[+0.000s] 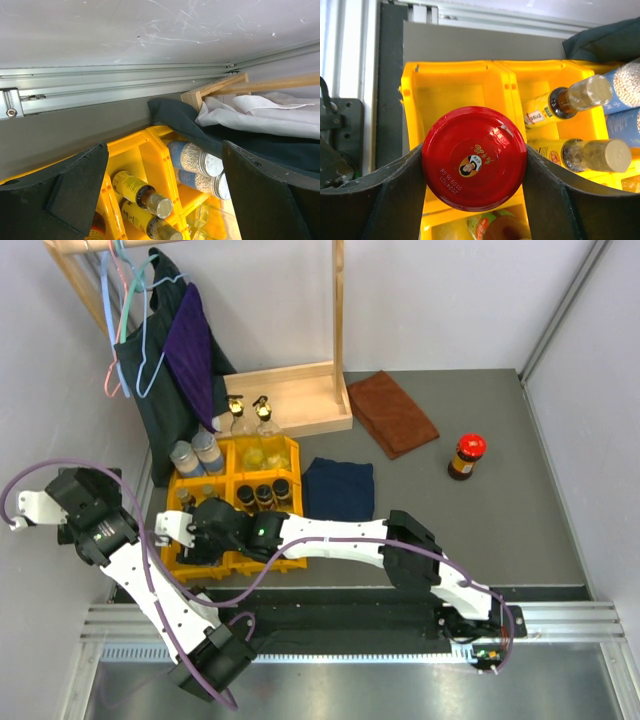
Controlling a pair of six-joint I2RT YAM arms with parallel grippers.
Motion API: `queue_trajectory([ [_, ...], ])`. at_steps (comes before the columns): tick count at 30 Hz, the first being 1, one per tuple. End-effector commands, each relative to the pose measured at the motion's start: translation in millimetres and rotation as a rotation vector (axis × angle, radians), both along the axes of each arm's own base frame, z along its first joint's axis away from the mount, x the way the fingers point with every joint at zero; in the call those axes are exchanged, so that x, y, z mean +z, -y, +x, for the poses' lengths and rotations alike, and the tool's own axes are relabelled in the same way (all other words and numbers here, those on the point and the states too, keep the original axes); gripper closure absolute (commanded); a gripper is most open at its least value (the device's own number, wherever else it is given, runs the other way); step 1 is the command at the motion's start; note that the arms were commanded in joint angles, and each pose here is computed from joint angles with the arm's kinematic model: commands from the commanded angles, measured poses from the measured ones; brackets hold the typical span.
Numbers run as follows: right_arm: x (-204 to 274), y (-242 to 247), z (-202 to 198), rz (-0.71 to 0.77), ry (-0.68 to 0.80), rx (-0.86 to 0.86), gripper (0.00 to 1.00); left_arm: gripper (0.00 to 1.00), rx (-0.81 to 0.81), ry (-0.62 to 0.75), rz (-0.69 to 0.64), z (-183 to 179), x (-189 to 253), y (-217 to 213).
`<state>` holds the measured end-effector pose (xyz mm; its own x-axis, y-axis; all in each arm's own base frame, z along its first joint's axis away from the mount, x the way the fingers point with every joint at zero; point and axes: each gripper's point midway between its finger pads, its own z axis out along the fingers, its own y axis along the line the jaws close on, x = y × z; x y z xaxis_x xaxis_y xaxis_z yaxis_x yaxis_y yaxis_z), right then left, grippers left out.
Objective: Organize the condiment bottles
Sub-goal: Place the bottle in the storage box.
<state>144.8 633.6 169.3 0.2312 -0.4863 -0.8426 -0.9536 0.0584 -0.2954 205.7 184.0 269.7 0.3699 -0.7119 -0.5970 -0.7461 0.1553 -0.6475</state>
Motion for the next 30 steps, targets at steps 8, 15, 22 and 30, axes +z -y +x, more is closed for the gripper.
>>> queue_trajectory([
  [8,84.2,-4.6,28.6,0.148,0.208,-0.042,0.93,0.01,0.006,0.059,0.030,0.9,25.5,-2.0],
  [15,48.6,-13.5,25.5,0.076,0.183,-0.009,0.82,0.01,0.005,0.061,0.034,1.2,27.5,-2.4],
  [22,36.6,-16.2,26.7,0.063,0.171,-0.019,0.51,0.01,0.002,0.057,0.038,2.3,27.4,-3.6],
  [30,47.6,-14.5,34.2,0.084,0.194,-0.061,0.25,0.01,-0.002,0.066,0.040,3.0,30.5,-3.1],
])
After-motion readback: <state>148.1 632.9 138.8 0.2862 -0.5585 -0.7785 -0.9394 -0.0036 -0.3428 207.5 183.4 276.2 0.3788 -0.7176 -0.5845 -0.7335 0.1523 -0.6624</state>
